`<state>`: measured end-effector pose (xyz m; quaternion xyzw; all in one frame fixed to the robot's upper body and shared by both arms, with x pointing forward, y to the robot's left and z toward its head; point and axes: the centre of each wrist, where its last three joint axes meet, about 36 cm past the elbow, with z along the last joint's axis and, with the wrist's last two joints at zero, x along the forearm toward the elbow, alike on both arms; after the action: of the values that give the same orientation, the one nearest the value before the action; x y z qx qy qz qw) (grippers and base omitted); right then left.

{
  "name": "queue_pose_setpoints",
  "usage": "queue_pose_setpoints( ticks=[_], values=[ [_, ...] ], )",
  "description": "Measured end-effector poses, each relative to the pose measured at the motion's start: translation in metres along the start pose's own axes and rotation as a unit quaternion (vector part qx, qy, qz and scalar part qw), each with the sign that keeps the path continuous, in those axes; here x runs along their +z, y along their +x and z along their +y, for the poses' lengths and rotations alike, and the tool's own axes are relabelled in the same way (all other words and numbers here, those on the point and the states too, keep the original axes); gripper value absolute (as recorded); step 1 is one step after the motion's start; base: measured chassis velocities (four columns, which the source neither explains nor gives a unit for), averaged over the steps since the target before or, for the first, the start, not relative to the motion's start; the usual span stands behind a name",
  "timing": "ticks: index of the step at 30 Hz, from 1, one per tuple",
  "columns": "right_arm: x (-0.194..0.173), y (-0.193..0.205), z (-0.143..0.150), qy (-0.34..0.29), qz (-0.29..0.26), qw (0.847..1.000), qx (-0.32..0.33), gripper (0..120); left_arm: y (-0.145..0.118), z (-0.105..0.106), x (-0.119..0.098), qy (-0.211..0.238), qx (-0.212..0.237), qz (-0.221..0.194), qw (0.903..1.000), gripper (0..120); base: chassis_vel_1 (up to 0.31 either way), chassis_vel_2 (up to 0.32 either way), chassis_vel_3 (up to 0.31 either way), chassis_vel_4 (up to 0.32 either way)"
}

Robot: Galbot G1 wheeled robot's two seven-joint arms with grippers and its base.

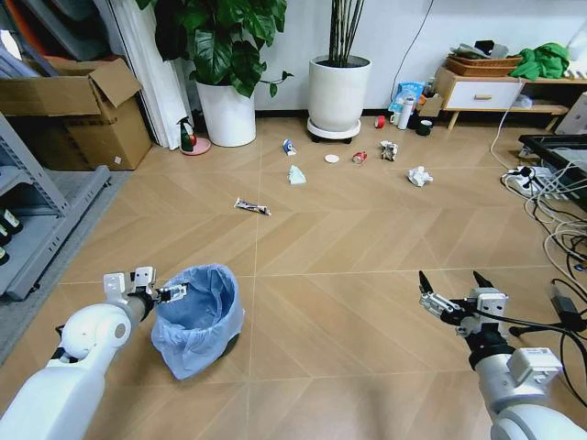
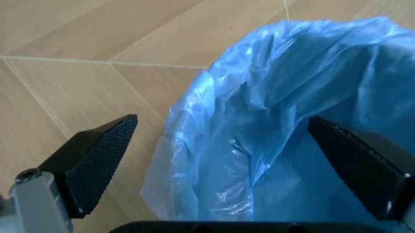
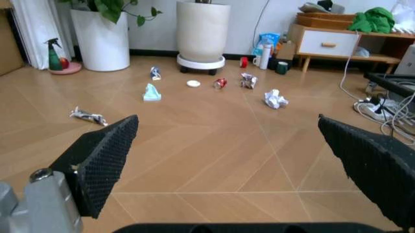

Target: Pick up the trash bin and place the garbage on the floor into it.

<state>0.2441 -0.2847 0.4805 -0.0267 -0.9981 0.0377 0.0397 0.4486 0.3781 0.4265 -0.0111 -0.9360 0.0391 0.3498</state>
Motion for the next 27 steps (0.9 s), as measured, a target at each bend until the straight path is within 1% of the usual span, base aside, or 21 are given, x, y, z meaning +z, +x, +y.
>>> queue_pose_setpoints(
  ticks=[2, 4, 10, 17, 21, 22, 25, 27],
  values=[
    [0.000, 0.000, 0.000, 0.000, 0.000, 1.000, 0.000, 100, -0.001, 0.001, 0.000, 0.000, 0.001, 0.001, 1.0000, 100, 0.000, 0.000, 0.000, 0.000],
    [0.000, 0.000, 0.000, 0.001, -0.001, 1.000, 0.000, 100, -0.014, 0.009, -0.001, 0.004, -0.002, 0.010, 0.9999, 100, 0.000, 0.000, 0.000, 0.000],
    [0.000, 0.001, 0.000, 0.003, -0.001, 1.000, 0.001, 100, -0.028, 0.016, -0.004, 0.005, -0.004, 0.018, 0.9998, 100, 0.000, 0.000, 0.000, 0.000],
    [0.001, 0.001, 0.000, 0.002, -0.003, 1.000, 0.004, 100, -0.033, 0.018, -0.001, -0.002, -0.002, 0.026, 0.9997, 100, 0.000, 0.000, 0.000, 0.000],
    [0.002, 0.001, 0.000, 0.002, -0.004, 1.000, 0.005, 100, -0.035, 0.020, 0.001, -0.003, -0.005, 0.029, 0.9996, 98, 0.000, 0.000, 0.000, 0.000],
    [0.002, 0.002, 0.000, 0.002, -0.004, 1.000, 0.005, 100, -0.035, 0.020, 0.001, -0.003, -0.005, 0.030, 0.9995, 95, 0.000, 0.000, 0.000, 0.000],
    [0.002, 0.002, 0.000, 0.002, -0.004, 1.000, 0.005, 100, -0.035, 0.020, 0.001, -0.003, -0.006, 0.030, 0.9995, 93, 0.000, 0.000, 0.000, 0.000],
    [0.002, 0.002, 0.001, 0.002, -0.005, 1.000, 0.006, 100, -0.035, 0.022, 0.002, -0.005, -0.006, 0.032, 0.9995, 85, 0.000, 0.000, 0.000, 0.000]
  ],
)
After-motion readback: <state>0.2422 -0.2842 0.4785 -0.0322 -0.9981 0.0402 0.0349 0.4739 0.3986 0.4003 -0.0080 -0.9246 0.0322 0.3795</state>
